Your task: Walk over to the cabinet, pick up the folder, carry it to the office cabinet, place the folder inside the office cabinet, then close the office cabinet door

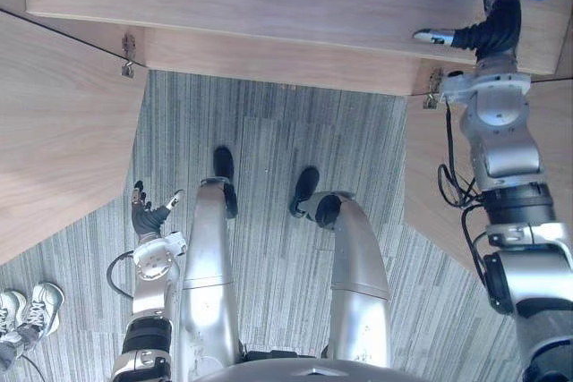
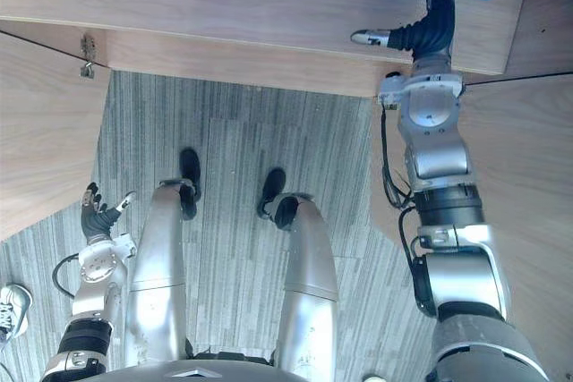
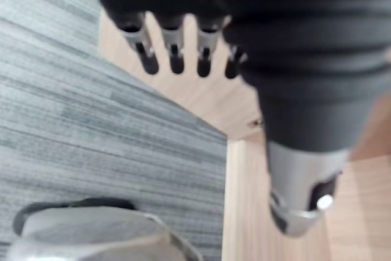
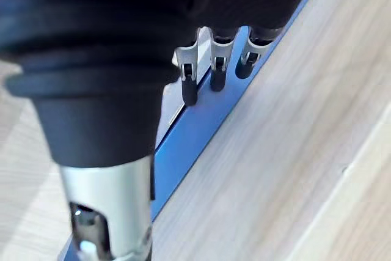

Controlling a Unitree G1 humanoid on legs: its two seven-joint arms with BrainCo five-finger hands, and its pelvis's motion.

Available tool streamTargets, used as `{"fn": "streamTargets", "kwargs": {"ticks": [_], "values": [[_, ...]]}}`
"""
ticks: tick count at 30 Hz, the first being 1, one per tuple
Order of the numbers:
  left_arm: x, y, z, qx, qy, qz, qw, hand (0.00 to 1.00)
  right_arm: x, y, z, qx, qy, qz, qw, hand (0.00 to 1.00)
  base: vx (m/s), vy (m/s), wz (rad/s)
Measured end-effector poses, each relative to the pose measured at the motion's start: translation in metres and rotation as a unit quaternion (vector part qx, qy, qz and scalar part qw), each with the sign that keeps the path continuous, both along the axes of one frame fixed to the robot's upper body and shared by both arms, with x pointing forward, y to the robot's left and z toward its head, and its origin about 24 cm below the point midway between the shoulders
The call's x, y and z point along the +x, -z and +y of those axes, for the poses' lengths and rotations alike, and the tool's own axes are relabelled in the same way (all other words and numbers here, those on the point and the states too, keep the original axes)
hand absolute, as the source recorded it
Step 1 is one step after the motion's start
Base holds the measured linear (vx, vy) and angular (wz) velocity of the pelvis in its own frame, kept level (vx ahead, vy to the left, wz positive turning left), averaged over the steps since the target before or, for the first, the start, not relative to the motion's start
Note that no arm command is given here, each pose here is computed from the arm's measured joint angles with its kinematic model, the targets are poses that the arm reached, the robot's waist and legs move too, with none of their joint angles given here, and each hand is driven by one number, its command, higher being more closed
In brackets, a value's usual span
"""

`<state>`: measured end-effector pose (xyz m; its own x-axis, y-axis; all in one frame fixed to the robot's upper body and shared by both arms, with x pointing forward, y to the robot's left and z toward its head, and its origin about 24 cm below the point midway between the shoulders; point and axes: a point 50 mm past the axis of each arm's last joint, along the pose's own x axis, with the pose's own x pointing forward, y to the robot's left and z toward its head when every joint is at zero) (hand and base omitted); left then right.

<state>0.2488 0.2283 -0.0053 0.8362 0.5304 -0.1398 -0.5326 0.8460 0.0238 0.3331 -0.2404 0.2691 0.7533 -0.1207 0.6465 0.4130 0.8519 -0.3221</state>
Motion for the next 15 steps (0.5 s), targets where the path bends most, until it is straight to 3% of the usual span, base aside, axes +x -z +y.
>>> {"fn": "streamTargets", "kwargs": {"ticks": [9,10,15], "values": [[0.002,-0.01,-0.001,0.017,0.013,-0.017,1.0,0.0,-0.028,0.03,0.012,-0.008,-0.004,-0.012,1.0,0.0,0.0,0.0,0.0],[0.002,-0.013,-0.002,0.02,0.013,-0.022,0.999,0.0,-0.034,0.032,0.018,-0.01,-0.011,-0.019,1.0,1.0,0.0,0.0,0.0],[0.0,-0.013,-0.002,0.03,0.015,-0.02,0.999,0.0,-0.043,0.04,0.035,-0.008,-0.018,-0.042,0.999,1.0,-0.01,0.006,-0.02]]}}
